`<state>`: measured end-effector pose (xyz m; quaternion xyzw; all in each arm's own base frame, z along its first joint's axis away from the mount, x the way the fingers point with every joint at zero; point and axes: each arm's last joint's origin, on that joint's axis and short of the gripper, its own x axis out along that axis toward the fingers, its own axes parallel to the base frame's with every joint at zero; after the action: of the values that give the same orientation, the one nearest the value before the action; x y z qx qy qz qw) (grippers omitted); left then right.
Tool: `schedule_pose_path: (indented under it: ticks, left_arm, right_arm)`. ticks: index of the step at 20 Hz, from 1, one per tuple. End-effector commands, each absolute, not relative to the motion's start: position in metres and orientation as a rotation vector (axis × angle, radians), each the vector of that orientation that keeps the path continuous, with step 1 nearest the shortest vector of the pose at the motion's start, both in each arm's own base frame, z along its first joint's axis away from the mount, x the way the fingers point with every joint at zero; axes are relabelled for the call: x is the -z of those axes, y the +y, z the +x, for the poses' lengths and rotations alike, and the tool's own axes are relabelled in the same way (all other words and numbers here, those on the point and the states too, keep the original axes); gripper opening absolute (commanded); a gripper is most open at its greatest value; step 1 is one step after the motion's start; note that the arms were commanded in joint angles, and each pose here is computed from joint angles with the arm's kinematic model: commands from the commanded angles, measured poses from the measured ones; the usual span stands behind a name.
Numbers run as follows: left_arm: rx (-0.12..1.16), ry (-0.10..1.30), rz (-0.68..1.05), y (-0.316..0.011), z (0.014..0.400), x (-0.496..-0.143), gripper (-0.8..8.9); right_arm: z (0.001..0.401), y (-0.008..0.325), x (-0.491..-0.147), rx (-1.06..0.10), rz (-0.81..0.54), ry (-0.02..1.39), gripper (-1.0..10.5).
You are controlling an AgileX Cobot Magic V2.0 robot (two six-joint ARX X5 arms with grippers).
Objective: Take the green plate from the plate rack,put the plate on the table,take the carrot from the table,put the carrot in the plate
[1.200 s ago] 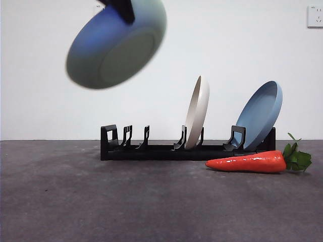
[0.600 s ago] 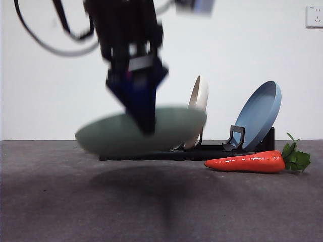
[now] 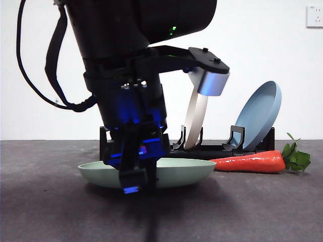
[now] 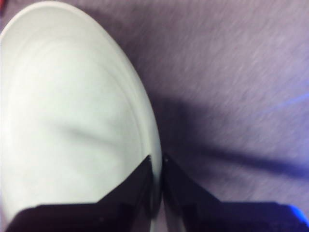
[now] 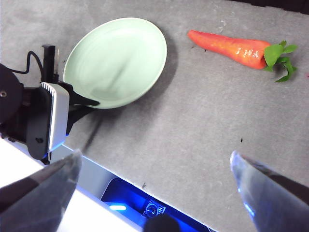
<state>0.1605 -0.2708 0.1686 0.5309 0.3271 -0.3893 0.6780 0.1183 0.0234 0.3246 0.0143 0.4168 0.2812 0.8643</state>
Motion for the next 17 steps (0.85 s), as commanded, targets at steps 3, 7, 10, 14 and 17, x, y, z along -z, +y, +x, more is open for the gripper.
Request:
schedule_pose_path:
  ticks: [3,7,10,14,17]
  left_arm:
    - [0.925,0.856,1.059,-0.269,0.156,-0.157,2.99]
    - [0.902,0.86,1.029,-0.27,0.157,-0.158,3.14]
    - [0.88,0.845,0.96,-0.272,0.158,-0.173,3.14]
    - [0.855,0.736,0.794,-0.269,0.156,-0.23,3.14]
    - [0.846,0.604,0.651,-0.252,0.146,-0.287,3.14]
  right_arm:
    - [0.12,0.024,-0.326,-0.577,0.061,0.87,6.6]
    - [0.131,0.025,-0.326,-0.538,0.133,0.878,6.6]
    - [0.15,0.027,-0.325,-0.487,0.243,0.87,6.6]
    - [0.188,0.034,-0.314,-0.51,0.215,0.856,6.0]
    - [0.222,0.042,-0.296,-0.525,0.057,0.842,6.0]
